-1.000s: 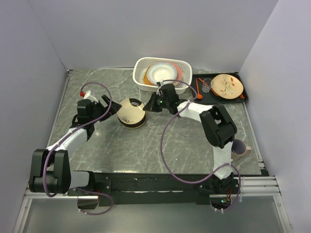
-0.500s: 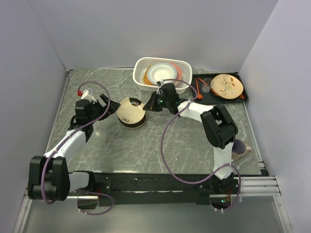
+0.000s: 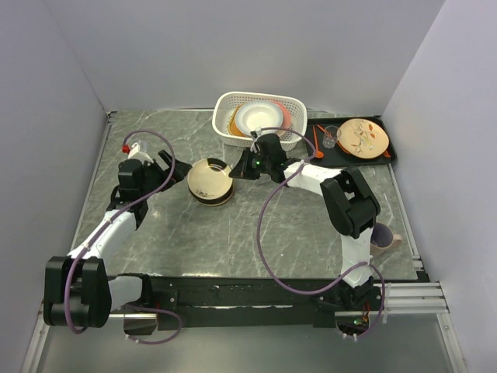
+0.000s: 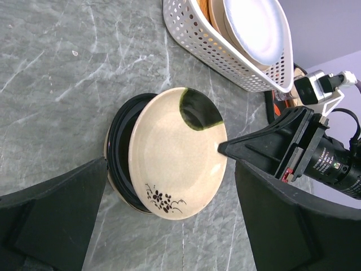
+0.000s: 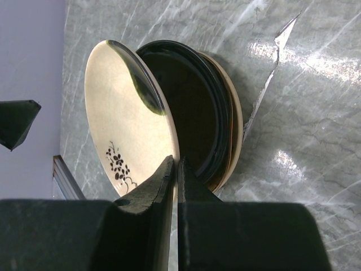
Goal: Place the plates into the plastic bin on the countertop
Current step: Place the plate in the plastic bin.
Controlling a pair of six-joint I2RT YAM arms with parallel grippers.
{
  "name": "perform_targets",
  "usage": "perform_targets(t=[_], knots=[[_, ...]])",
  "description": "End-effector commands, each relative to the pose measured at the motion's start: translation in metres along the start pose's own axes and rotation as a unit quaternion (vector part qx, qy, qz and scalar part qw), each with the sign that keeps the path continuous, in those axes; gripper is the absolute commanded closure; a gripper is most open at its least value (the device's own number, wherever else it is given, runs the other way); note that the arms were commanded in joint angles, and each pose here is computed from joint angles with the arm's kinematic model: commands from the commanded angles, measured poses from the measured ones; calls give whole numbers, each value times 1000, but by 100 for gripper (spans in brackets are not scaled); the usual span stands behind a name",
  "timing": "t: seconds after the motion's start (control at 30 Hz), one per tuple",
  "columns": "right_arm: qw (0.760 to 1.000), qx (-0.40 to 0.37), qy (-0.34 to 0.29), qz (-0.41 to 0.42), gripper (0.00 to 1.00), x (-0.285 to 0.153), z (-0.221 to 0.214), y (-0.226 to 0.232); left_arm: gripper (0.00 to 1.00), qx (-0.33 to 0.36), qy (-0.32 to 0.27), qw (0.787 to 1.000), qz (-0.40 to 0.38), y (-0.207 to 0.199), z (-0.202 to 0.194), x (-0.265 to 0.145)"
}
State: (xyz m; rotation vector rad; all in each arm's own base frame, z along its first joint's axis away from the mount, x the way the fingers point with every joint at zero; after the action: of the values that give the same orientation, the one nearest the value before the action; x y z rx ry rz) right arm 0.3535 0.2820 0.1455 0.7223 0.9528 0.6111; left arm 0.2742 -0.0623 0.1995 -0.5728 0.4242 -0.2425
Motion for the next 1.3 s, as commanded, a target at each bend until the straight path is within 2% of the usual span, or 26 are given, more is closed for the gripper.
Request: perform_targets(t=[0.0,0.33,0.7,1.27], knots=[[998,-33,-42,46,100,-20,19,36,1,14,-18,1000,-1,0,4,-5],[997,-38,-52,45,100,-25,26,41,1,14,-29,999,-2,1,8,-12],[995,-41,-79,37,100,-34,52,43,1,14,-40,999,-12,0,12,-19],[984,-25,-177,22,100,-77,146,29,1,7,-24,999,-20,6,3,-14]])
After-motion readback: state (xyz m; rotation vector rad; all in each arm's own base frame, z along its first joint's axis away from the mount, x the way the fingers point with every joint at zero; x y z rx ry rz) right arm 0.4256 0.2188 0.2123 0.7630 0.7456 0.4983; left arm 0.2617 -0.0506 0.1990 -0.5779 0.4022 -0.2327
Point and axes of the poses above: each gripper's point midway between its finger pads, its own x axis out along the fingers, its own y axis along the line the jaws close on, z = x × y, the point moved 10 cm from there along -x, back along the fingers, and after that the axes turned 8 degrees about x, right-handed, at the moved point
